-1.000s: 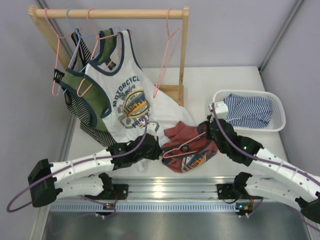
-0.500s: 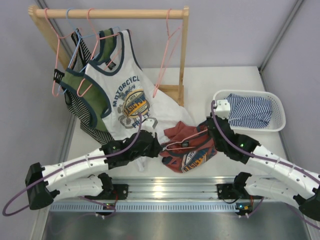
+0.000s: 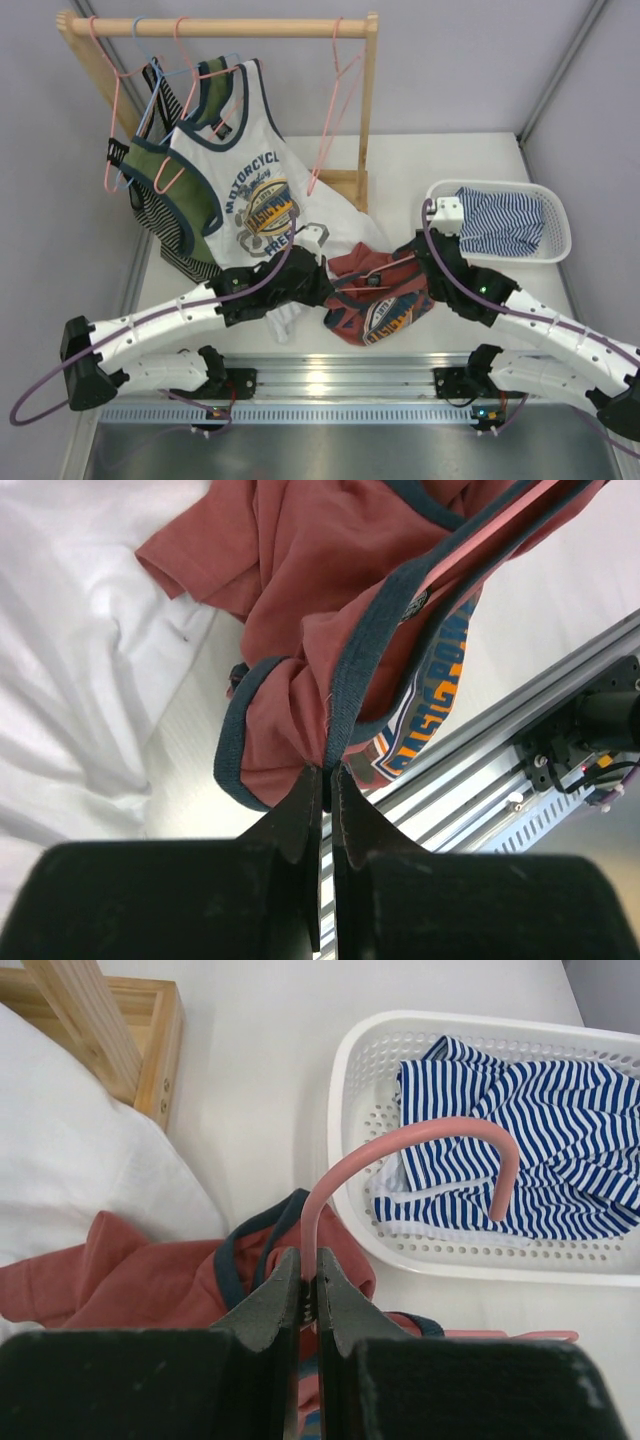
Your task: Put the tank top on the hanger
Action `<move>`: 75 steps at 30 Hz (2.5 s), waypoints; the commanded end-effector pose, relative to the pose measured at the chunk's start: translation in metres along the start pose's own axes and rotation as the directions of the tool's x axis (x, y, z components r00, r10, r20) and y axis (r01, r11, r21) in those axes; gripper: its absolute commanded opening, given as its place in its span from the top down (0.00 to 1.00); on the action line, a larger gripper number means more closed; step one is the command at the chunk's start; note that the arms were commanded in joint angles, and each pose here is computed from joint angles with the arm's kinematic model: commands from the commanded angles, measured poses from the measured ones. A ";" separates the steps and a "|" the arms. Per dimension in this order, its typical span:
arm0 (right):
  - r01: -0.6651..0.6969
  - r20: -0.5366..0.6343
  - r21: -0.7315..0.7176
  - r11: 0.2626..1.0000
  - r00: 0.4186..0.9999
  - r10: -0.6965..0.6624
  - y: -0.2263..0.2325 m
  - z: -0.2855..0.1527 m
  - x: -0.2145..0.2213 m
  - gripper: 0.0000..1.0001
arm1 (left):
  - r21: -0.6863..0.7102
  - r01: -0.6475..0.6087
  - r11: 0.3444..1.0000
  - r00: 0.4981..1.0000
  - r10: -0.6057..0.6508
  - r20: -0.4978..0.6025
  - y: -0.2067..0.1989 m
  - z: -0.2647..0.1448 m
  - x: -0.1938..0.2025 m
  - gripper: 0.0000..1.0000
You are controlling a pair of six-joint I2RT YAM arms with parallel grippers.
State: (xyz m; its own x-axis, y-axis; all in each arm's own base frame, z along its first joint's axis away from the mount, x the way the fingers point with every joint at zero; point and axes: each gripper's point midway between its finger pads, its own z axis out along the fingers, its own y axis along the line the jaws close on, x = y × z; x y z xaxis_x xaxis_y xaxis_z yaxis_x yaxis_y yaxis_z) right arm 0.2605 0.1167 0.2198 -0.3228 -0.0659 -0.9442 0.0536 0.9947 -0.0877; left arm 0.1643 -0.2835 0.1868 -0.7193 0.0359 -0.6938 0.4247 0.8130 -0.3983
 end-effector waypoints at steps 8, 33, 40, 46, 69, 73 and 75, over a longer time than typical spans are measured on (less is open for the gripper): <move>-0.099 0.087 -0.059 0.993 0.991 0.103 0.016 -0.011 -0.047 1.00 | 0.055 -0.056 0.997 0.997 0.053 0.051 -0.033 -0.005 -0.041 1.00; -0.003 0.166 -0.158 0.987 0.986 0.029 0.063 -0.047 -0.081 1.00 | 0.042 -0.165 0.985 0.982 0.160 0.096 -0.063 0.006 -0.094 1.00; 0.000 0.173 -0.164 0.986 0.984 0.028 0.069 -0.052 -0.085 1.00 | 0.070 -0.157 0.985 0.982 0.148 0.120 -0.066 -0.001 -0.099 0.95; 0.007 0.171 -0.175 0.985 0.985 0.024 0.076 -0.053 -0.084 1.00 | 0.059 -0.167 0.984 0.980 0.159 0.118 -0.060 -0.008 -0.097 0.74; 0.032 0.172 -0.279 0.960 0.985 0.017 0.076 -0.071 -0.107 1.00 | 0.180 -0.460 0.869 0.888 0.454 0.076 -0.044 -0.040 -0.058 0.46; 0.037 0.176 -0.288 0.957 0.984 0.015 0.077 -0.073 -0.109 1.00 | 0.155 -0.480 0.863 0.877 0.474 0.078 -0.040 -0.036 -0.058 0.46; 0.036 0.174 -0.291 0.956 0.985 0.016 0.077 -0.073 -0.110 1.00 | 0.164 -0.490 0.856 0.872 0.485 0.072 -0.040 -0.033 -0.056 0.46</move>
State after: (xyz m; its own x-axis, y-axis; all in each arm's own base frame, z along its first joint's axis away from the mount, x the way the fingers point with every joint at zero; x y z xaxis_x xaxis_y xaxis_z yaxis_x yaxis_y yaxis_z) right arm 0.2348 0.2050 0.3112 -0.1893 -0.1170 -0.9749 -0.2154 0.9736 -0.0750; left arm 0.1678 -0.2952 0.2634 -0.4149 0.3637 -0.8340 0.7830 0.6096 -0.1236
